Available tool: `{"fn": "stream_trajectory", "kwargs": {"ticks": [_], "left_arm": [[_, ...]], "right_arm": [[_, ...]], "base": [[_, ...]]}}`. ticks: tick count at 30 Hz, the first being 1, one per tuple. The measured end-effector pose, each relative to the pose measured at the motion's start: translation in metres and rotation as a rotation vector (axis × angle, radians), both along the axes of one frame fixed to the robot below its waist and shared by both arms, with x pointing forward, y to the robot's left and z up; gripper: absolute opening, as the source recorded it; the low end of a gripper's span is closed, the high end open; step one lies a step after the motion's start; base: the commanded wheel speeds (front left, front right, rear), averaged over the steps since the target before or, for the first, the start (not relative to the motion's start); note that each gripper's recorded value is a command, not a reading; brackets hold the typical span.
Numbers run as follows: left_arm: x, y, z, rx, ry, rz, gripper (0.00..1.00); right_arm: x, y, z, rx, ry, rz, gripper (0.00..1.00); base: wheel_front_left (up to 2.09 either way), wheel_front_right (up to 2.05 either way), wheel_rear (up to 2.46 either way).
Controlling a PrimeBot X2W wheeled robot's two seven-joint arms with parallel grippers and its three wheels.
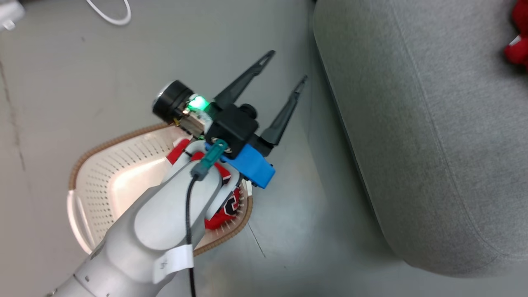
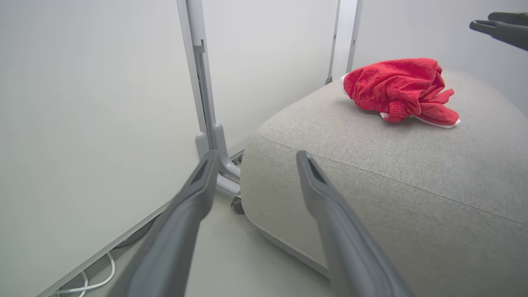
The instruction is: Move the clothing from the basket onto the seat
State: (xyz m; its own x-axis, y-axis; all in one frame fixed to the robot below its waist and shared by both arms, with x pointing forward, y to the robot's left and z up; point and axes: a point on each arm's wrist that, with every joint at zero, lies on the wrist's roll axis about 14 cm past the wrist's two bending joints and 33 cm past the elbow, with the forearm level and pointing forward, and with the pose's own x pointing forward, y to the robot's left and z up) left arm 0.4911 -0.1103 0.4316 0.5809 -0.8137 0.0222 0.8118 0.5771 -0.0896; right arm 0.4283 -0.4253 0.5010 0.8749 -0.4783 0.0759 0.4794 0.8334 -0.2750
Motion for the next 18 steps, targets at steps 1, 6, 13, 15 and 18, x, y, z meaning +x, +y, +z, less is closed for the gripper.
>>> {"fn": "stream_trajectory", "kwargs": {"ticks": [1,6,13,15,18], "left_arm": [[0.002,0.005,0.008,-0.007,-0.009,0.028,1.0],[0.003,0.038,0.038,-0.03,-0.035,0.162,1.0],[-0.001,0.097,0.073,-0.059,-0.065,0.368,1.0],[-0.004,0.118,0.079,-0.058,-0.075,0.428,1.0],[-0.012,0.147,0.083,-0.056,-0.078,0.514,1.0]], "right_arm": [[0.003,0.009,0.006,-0.005,-0.014,0.03,1.0],[0.016,0.056,0.03,-0.004,-0.071,0.184,1.0],[0.028,0.135,0.048,0.028,-0.125,0.416,1.0],[0.03,0.157,0.053,0.043,-0.144,0.474,1.0],[0.029,0.187,0.053,0.072,-0.15,0.55,1.0]], "base": [[0.0,0.0,0.0],[0.0,0.0,0.0],[0.0,0.0,0.0],[0.0,0.0,0.0],[0.0,0.0,0.0]]}}
